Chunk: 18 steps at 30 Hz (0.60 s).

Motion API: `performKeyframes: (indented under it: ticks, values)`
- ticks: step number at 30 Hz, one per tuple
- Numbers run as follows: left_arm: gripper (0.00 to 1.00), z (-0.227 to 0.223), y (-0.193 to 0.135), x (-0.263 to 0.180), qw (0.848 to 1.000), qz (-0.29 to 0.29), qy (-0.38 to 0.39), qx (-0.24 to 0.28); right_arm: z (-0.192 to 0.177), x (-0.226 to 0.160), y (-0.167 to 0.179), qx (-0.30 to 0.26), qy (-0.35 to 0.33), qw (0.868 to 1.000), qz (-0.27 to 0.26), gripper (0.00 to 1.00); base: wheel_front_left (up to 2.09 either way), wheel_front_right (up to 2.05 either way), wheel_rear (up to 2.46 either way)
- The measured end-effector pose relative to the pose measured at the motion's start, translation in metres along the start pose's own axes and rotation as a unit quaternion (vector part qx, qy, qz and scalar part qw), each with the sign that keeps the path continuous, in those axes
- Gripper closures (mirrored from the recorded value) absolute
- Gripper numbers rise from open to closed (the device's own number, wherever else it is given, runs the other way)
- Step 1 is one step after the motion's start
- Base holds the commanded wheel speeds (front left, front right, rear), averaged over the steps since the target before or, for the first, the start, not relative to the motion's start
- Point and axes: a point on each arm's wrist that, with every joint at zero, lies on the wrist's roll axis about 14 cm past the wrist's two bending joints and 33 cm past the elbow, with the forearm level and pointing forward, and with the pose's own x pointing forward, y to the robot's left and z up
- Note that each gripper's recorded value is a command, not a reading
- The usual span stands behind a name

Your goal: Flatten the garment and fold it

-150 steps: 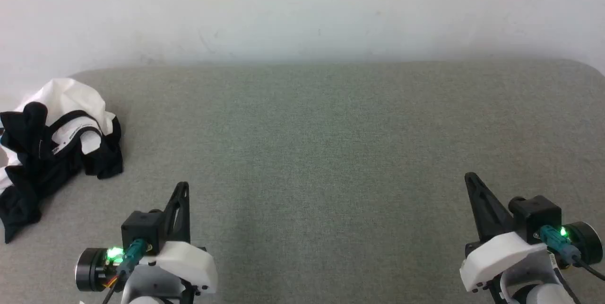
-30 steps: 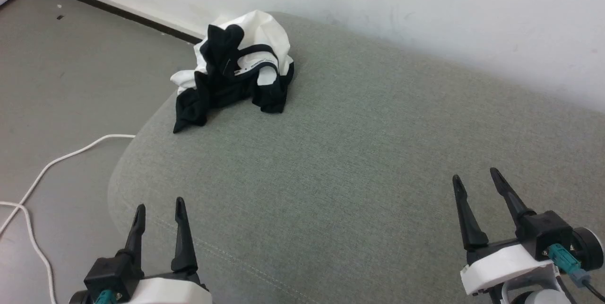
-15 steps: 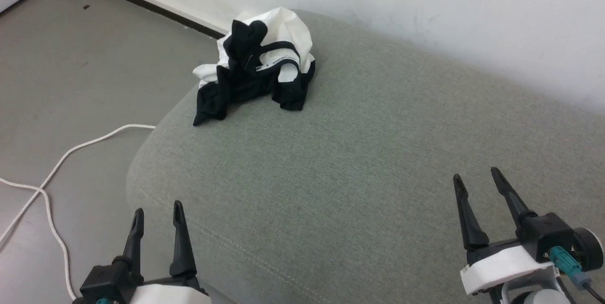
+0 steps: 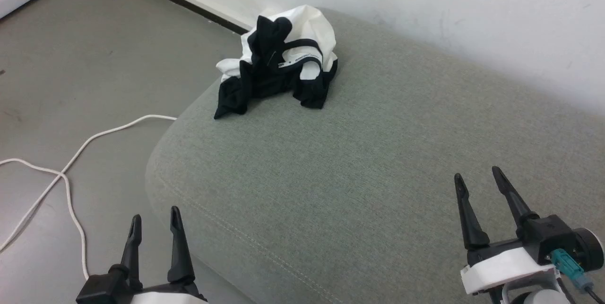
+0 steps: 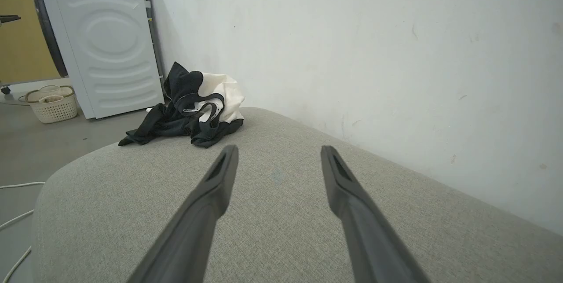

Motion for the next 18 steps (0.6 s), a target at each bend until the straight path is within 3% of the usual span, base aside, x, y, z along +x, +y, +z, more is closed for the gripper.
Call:
performKeyframes:
  ticks: [15,18]
  values:
    - [0.0,0.003,0.0042,-0.0018,1.0,0.009,-0.006,-0.003,0.0004,0.0027,0.0024,0.001,-0.004,1.0,0.004,0.0,0.0,0.0,0.0]
    - [0.0,0.0052,0.001,0.0,1.0,0.008,-0.007,-0.025,-0.0016,0.0025,-0.0007,0.003,-0.002,1.0,0.0,0.0,0.0,0.0,0.0]
